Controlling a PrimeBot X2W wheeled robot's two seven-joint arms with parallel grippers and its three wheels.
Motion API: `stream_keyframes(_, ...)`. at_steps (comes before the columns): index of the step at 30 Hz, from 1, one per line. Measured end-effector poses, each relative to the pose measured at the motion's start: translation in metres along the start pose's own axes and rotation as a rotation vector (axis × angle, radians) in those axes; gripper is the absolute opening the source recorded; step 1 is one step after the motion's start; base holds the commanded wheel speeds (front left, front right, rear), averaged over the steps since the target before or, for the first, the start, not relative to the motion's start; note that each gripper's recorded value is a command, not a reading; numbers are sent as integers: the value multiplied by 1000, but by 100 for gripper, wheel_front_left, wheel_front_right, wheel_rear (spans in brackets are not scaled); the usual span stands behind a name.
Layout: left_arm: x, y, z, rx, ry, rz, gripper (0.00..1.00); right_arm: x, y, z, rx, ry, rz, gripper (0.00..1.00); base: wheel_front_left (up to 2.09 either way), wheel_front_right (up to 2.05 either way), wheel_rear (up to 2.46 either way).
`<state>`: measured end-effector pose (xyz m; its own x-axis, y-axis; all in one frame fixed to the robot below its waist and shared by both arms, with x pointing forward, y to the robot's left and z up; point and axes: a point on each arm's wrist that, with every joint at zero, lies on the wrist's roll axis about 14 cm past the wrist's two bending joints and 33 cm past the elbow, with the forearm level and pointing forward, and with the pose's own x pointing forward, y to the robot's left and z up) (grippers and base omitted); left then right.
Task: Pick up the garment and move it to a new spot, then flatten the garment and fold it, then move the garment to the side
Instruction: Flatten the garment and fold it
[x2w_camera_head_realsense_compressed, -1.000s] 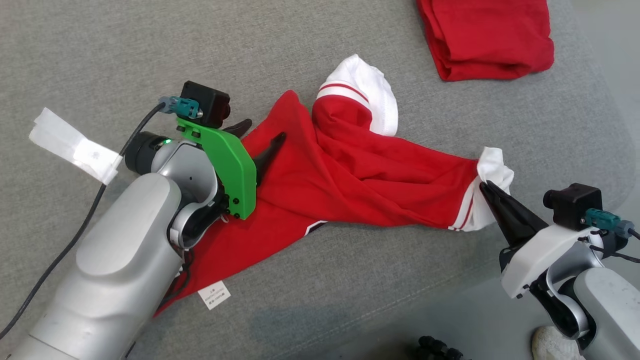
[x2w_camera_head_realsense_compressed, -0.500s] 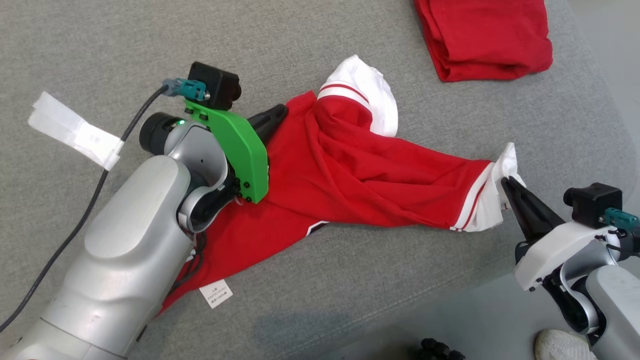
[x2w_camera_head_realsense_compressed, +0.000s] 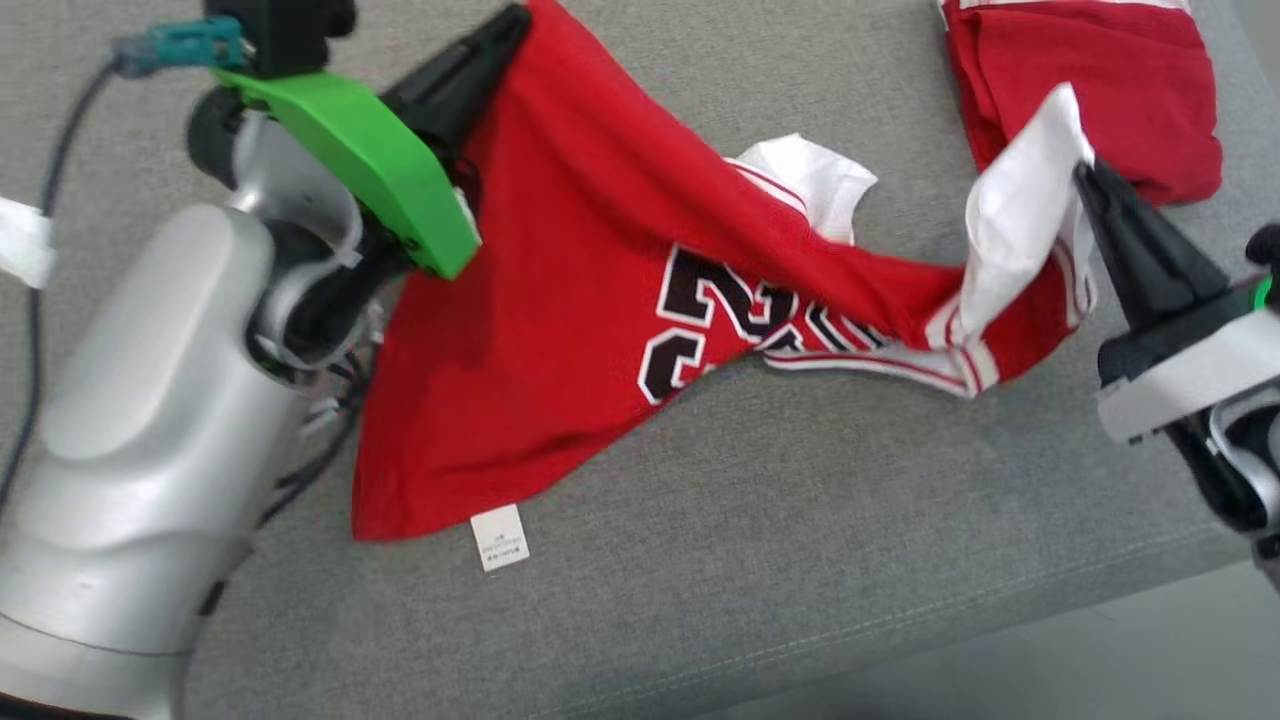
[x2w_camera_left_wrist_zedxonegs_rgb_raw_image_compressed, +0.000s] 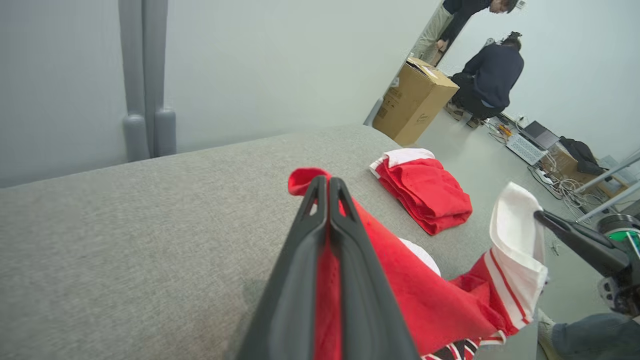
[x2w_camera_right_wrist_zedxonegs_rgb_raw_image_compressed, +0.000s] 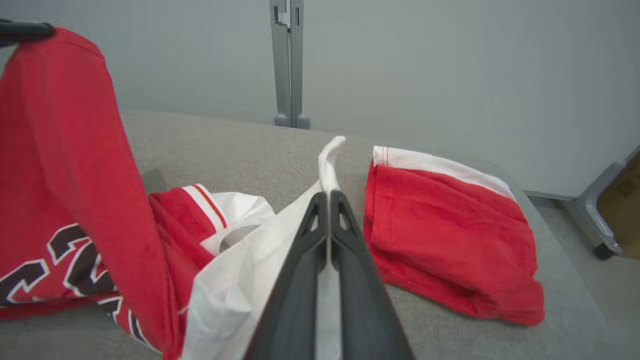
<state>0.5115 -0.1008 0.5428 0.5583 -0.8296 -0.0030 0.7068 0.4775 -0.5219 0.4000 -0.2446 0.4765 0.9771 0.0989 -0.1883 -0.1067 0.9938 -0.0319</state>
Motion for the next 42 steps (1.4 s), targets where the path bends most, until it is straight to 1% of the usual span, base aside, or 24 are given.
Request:
stream_keyframes(2, -11, 22, 31, 46, -48, 59, 0, 21, 16, 43, -61, -111, 98, 0, 0, 0, 0)
stream_keyframes(4, -28, 48, 74, 86, -125, 137, 0, 39, 36, 91, -117, -232, 193, 0, 0, 0, 0)
stream_keyframes(6, -44, 67, 118, 144, -197, 204, 0, 52, 58, 135, -111, -339, 275, 0, 0, 0, 0)
stream_keyframes(8, -59, 78, 159, 193, -273, 250, 0, 64, 71, 173, -104, -416, 319, 0, 0, 0, 0)
stream_keyframes(10, -69, 83, 193, 241, -339, 279, 0, 75, 72, 215, -92, -510, 313, 0, 0, 0, 0)
stream_keyframes(11, -77, 81, 221, 295, -412, 293, 0, 84, 61, 254, -115, -589, 260, 0, 0, 0, 0)
stream_keyframes(12, -79, 77, 235, 313, -446, 288, 0, 85, 51, 278, -126, -646, 214, 0, 0, 0, 0)
stream_keyframes(14, -82, 64, 258, 373, -502, 268, 0, 84, 36, 315, -162, -733, 147, 0, 0, 0, 0)
stream_keyframes(15, -82, 58, 264, 395, -517, 252, 0, 83, 31, 328, -165, -765, 126, 0, 0, 0, 0)
stream_keyframes(16, -81, 53, 266, 404, -532, 235, 0, 87, 28, 333, -171, -768, 116, 0, 0, 0, 0)
stream_keyframes(17, -80, 49, 264, 410, -539, 218, 0, 92, 24, 330, -179, -753, 107, 0, 0, 0, 0)
stream_keyframes(19, -76, 52, 249, 422, -511, 210, 0, 109, 18, 313, -199, -688, 93, 0, 0, 0, 0)
stream_keyframes(21, -78, 69, 219, 385, -465, 236, 0, 125, 19, 284, -214, -602, 109, 0, 0, 0, 0)
stream_keyframes(24, -90, 107, 151, 277, -349, 319, 0, 143, 37, 219, -206, -442, 184, 0, 0, 0, 0)
stream_keyframes(26, -106, 125, 108, 200, -294, 372, 0, 146, 55, 172, -150, -343, 241, 0, 0, 0, 0)
stream_keyframes(29, -125, 133, 59, 92, -252, 421, 0, 135, 77, 117, -33, -226, 296, 0, 0, 0, 0)
stream_keyframes(32, -133, 126, 20, -16, -237, 435, 0, 120, 77, 76, 60, -145, 274, 0, 0, 0, 0)
stream_keyframes(34, -139, 120, 0, -62, -230, 441, 0, 109, 78, 49, 96, -85, 262, 0, 0, 0, 0)
stream_keyframes(37, -152, 116, -17, -84, -243, 466, 0, 93, 81, 24, 145, -45, 239, 0, 0, 0, 0)
stream_keyframes(40, -164, 111, -25, -101, -268, 487, 0, 79, 81, 14, 161, -47, 227, 0, 0, 0, 0)
stream_keyframes(42, -169, 107, -32, -119, -280, 498, 0, 70, 79, 9, 147, -44, 222, 0, 0, 0, 0)
